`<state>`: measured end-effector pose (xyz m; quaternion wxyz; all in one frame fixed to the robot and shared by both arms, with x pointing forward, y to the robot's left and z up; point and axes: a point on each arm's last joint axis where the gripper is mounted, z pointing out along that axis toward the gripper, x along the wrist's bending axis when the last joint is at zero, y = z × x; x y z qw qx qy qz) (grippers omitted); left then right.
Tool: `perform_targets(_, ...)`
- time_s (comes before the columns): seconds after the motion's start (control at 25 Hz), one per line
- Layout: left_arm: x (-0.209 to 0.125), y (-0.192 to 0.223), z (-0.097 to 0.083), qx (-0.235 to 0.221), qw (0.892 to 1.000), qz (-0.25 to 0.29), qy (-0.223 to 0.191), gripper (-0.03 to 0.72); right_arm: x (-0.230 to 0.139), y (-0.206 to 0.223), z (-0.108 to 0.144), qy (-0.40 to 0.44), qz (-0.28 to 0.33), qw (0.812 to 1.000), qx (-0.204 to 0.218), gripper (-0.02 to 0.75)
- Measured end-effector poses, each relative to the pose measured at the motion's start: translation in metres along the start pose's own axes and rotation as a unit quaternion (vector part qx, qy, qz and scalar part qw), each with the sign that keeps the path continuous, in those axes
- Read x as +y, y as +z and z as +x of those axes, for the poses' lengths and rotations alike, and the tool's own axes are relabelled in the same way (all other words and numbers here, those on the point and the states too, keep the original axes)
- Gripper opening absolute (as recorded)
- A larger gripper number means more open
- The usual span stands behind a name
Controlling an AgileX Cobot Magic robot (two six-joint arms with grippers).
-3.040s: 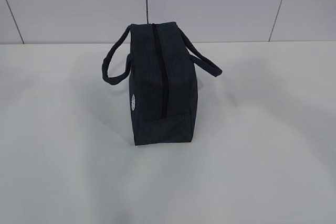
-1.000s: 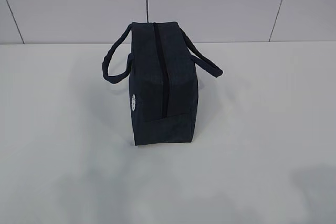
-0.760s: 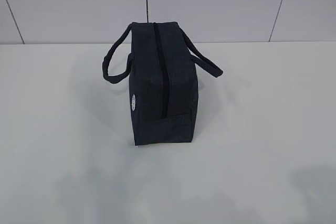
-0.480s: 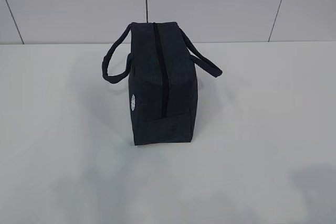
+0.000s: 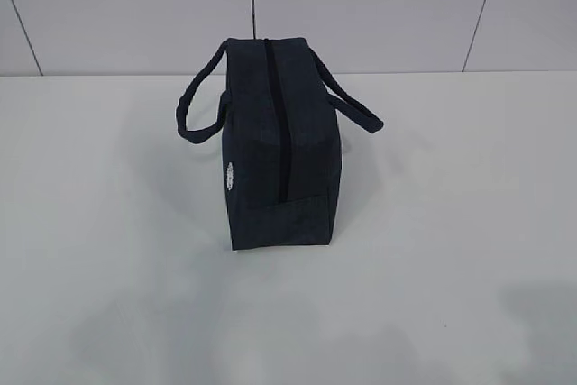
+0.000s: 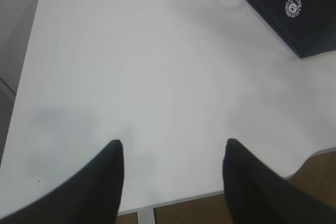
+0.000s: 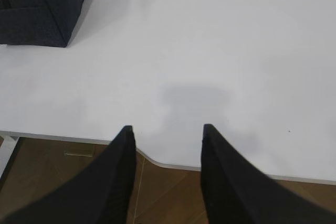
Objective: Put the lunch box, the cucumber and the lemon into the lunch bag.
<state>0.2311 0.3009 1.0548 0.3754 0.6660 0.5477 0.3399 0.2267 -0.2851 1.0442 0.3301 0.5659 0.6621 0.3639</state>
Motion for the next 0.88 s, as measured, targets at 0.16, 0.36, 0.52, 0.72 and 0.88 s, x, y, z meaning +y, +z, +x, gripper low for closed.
perform_targets(0.16,0.0000,0.0000,0.0000,0.000,1.000,0.000,0.000,0.435,0.0000,0.0000,0.0000,0.000,0.000,1.000,0.000,0.321)
perform_targets(0.36,0.0000,0.0000,0.0000,0.000,1.000,0.000,0.000,0.435,0.0001,0.0000,0.0000,0.000,0.000,1.000,0.000,0.321)
perform_targets(0.52,0.0000,0.0000,0.0000,0.001,1.000,0.000,0.000,0.435,0.0001,0.0000,0.0000,0.000,0.000,1.000,0.000,0.321)
perform_targets(0.72,0.0001,0.0000,0.0000,0.001,1.000,0.000,0.000,0.435,0.0001,0.0000,0.0000,0.000,0.000,1.000,0.000,0.321)
perform_targets(0.88,0.0001,0.0000,0.0000,0.001,1.000,0.000,0.000,0.435,0.0001,0.0000,0.0000,0.000,0.000,1.000,0.000,0.321)
